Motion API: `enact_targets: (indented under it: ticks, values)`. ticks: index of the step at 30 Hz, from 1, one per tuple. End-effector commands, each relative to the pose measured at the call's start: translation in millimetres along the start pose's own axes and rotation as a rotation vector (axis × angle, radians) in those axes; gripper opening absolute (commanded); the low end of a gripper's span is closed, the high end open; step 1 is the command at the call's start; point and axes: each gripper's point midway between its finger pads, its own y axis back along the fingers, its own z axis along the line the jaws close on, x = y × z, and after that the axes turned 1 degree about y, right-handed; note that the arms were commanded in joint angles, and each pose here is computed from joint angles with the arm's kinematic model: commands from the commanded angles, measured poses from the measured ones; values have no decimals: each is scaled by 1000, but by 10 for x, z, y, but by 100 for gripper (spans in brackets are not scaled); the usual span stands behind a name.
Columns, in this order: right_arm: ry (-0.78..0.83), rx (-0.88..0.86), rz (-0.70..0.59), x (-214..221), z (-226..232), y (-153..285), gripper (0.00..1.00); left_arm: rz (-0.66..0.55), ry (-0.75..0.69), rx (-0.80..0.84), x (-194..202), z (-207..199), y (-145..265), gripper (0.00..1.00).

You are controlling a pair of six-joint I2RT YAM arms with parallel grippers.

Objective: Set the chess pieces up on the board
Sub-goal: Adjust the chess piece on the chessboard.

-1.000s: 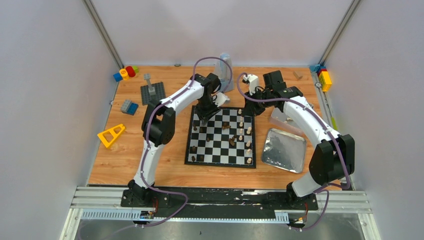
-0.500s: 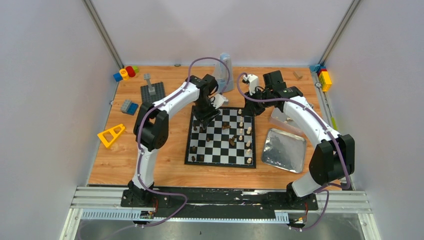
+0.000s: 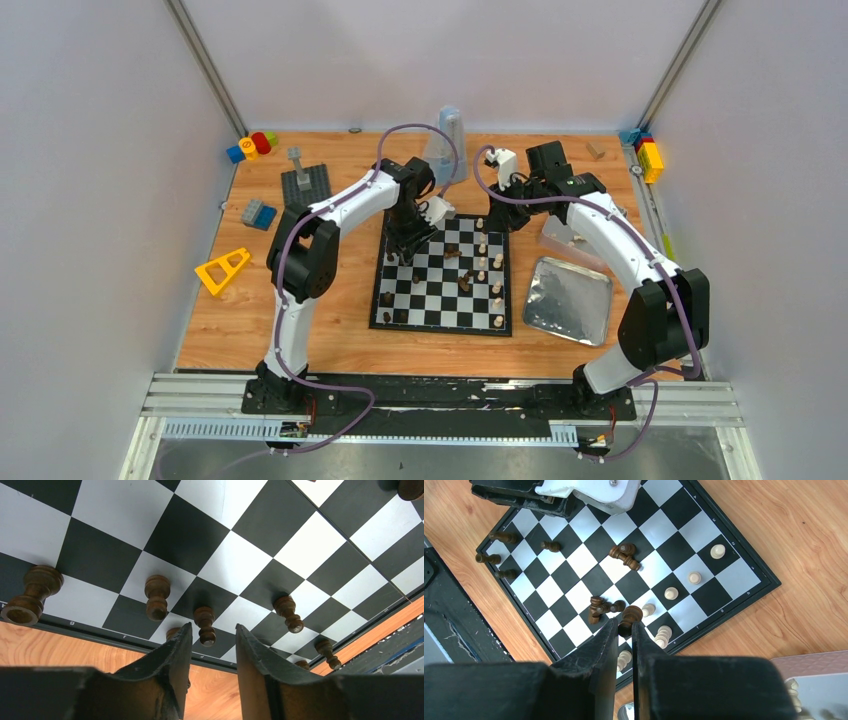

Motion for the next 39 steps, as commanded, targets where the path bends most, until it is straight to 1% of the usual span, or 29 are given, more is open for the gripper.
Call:
enact_targets:
  ticks: [1,4,11,15,23,33,39]
  values:
    - [41,-10,-52,-139,9,31,0,-45,-13,15,-106,-86,58,43]
    - [39,-14,-49,-130,11,21,0,-40,-14,20,-101,-87,46,37]
    - [37,-18,-47,-118,16,14,0,-26,-16,20,-75,-88,40,29]
    - [33,-21,-44,-104,18,6,0,-40,-16,23,-115,-95,57,25]
    - [33,-19,-43,-94,23,17,0,-55,-14,13,-195,-75,50,23]
    - [27,-31,-36,-66,32,-9,0,-58,-11,-10,-236,-19,26,23]
    - [26,-38,-34,-62,38,-13,0,-57,-10,-8,-235,-19,14,25]
